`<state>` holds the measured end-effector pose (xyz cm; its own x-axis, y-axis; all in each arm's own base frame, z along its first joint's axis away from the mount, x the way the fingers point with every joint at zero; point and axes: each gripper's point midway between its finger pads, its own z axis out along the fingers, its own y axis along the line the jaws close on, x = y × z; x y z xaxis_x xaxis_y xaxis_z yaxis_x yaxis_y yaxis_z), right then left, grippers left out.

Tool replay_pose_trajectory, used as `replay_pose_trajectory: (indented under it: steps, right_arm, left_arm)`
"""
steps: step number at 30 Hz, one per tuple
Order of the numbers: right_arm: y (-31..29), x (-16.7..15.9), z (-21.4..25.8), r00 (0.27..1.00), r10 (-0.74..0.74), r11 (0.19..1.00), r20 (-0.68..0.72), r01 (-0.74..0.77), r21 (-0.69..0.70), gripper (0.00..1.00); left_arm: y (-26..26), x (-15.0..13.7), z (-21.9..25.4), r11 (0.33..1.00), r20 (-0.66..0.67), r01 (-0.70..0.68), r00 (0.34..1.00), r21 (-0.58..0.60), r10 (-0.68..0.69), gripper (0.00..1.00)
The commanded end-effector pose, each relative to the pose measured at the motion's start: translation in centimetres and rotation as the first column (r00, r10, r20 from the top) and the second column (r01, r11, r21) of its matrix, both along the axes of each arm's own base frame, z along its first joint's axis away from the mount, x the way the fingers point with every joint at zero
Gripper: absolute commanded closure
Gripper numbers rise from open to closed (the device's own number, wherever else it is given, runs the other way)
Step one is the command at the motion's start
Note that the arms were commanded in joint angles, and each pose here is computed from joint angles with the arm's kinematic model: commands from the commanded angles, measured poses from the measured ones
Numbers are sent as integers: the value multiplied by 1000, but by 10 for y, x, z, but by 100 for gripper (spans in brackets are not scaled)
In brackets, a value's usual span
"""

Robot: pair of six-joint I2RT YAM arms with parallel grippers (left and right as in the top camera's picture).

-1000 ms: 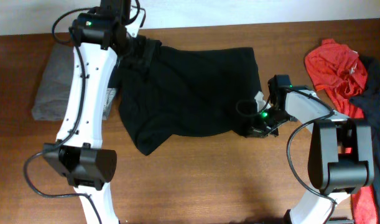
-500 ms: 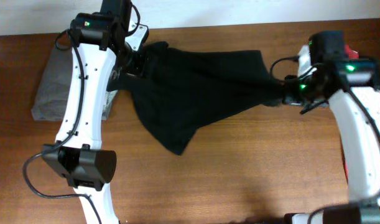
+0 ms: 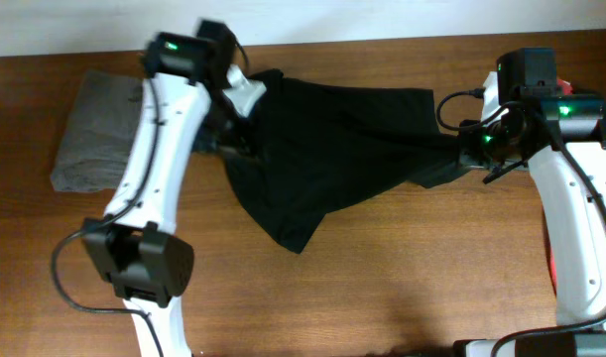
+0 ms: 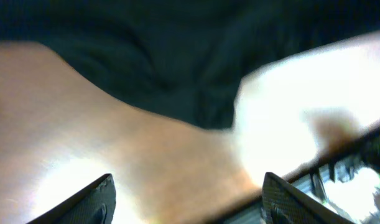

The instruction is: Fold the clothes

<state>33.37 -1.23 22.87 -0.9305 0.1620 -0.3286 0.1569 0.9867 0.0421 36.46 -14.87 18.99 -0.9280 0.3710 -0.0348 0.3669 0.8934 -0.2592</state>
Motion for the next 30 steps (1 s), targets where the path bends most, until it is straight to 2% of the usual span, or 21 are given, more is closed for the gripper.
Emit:
replay_pose_trajectory:
  steps: [1, 5, 7, 9, 11, 17, 19, 23, 25, 27, 28, 29, 30]
  right_arm:
    - [-5, 0, 1, 1000, -15, 1000, 1, 15, -21, 96]
    - [-5, 0, 1, 1000, -16, 1000, 4, 16, -21, 96]
    - [-5, 0, 1, 1000, -15, 1000, 4, 16, -21, 96]
    - [-5, 0, 1, 1000, -16, 1000, 4, 16, -21, 96]
    - [-5, 0, 1, 1000, -16, 1000, 3, 16, -21, 96]
    - [-5, 0, 1, 1000, -16, 1000, 4, 16, -21, 96]
    - [-5, 0, 1, 1000, -16, 1000, 4, 16, -21, 96]
    - [-5, 0, 1, 1000, -16, 1000, 4, 16, -21, 96]
    - [-6, 0, 1, 1000, -16, 1000, 4, 16, -21, 96]
    - [-6, 0, 1, 1000, -16, 1000, 4, 16, -21, 96]
    - [-6, 0, 1, 1000, -16, 1000, 4, 16, -21, 96]
    - [-6, 0, 1, 1000, -17, 1000, 4, 17, -24, 96]
    - [-7, 0, 1, 1000, -19, 999, 4, 20, -31, 96]
  left_arm:
    - [-29, -50, -39, 997, -213, 71, 974, -30, -76, 27]
    - [-42, -80, -72, 989, -297, 146, 945, 8, -137, 29]
    - [-44, -93, -97, 975, -305, 201, 938, 93, -165, 29]
    - [-40, -95, -118, 958, -280, 206, 949, 200, -146, 29]
    - [-40, -97, -131, 949, -263, 211, 954, 236, -147, 28]
    - [-46, -110, -176, 943, -238, 226, 957, 246, -167, 31]
    - [-51, -107, -181, 947, -210, 211, 964, 243, -161, 36]
    - [-42, -94, -184, 932, -154, 178, 979, 316, -135, 41]
    - [-40, -91, -184, 927, -139, 177, 981, 331, -138, 46]
    - [-37, -88, -185, 921, -121, 158, 985, 355, -122, 59]
    - [-35, -87, -185, 918, -115, 142, 988, 371, -107, 68]
    - [-30, -87, -184, 908, -113, 135, 989, 396, -97, 88]
    - [-23, -88, -181, 898, -116, 122, 990, 423, -80, 98]
